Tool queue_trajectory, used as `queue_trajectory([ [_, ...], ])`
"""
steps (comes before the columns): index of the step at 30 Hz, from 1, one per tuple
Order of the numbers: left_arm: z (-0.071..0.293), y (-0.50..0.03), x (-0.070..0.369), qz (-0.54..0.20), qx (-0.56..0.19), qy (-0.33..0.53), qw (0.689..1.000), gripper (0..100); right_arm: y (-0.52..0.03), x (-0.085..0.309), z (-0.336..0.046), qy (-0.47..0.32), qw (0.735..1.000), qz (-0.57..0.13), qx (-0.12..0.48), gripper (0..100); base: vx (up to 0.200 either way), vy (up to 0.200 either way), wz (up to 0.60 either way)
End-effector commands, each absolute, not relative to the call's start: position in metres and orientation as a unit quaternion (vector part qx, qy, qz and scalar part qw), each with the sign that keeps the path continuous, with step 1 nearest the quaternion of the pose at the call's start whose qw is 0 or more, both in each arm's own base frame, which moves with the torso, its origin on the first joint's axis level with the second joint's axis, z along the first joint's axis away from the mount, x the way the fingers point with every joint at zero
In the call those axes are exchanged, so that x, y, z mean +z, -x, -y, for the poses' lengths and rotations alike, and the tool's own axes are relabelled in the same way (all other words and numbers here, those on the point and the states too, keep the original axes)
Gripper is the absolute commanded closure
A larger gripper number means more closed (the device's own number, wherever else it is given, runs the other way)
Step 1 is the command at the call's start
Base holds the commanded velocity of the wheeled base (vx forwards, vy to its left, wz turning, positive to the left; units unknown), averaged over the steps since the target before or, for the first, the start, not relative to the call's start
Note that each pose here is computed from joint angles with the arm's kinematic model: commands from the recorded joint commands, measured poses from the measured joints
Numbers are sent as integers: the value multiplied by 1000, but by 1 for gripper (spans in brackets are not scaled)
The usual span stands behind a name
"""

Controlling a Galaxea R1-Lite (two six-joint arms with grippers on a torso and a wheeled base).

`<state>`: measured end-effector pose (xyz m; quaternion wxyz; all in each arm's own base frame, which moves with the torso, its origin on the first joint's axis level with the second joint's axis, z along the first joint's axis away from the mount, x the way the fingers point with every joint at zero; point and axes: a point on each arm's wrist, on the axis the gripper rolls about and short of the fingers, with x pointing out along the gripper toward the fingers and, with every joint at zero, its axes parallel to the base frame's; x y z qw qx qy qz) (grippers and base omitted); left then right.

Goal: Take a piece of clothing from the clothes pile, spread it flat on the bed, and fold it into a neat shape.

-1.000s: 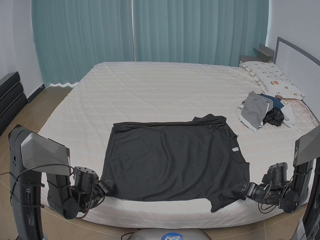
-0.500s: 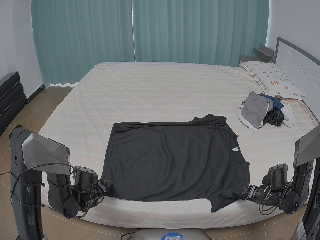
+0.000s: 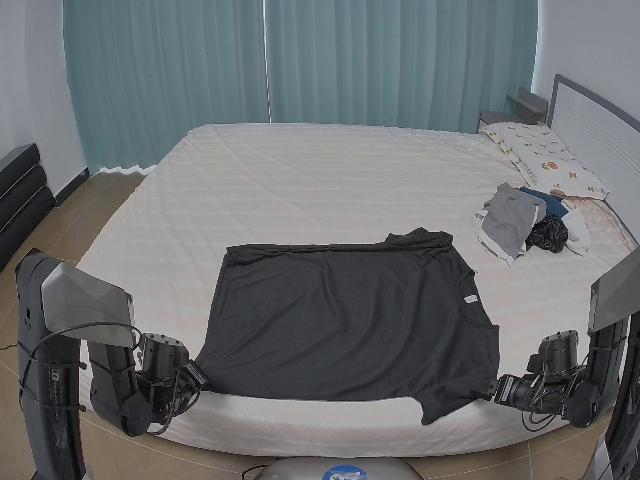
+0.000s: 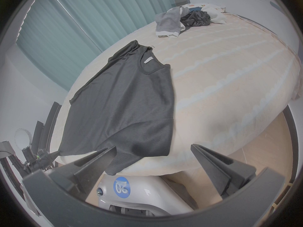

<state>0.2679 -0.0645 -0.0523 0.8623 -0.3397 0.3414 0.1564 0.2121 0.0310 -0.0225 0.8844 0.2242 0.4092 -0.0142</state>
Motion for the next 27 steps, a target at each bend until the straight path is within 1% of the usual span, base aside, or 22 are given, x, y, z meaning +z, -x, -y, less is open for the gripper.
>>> queue_trajectory([
  [1,61,-269,-46,-331,159,348,863,100,-213,-28,-25,-225,880,-417,-27,0,0,0,0],
  [6,56,-271,-38,-313,166,377,856,100,-216,-31,-22,-230,880,-416,-30,0,0,0,0],
  [15,53,-275,-39,-310,169,382,854,100,-228,-47,-29,-223,889,-399,-21,0,0,0,0],
  [16,53,-275,-39,-310,169,382,854,100,-231,-47,-30,-223,893,-389,-22,100,0,0,0],
  [23,53,-275,-40,-311,170,382,854,100,-253,-41,-29,-228,912,-340,-22,100,0,0,0],
  [27,53,-275,-40,-310,170,382,854,100,-262,-26,-29,-233,924,-303,-13,100,0,0,0],
])
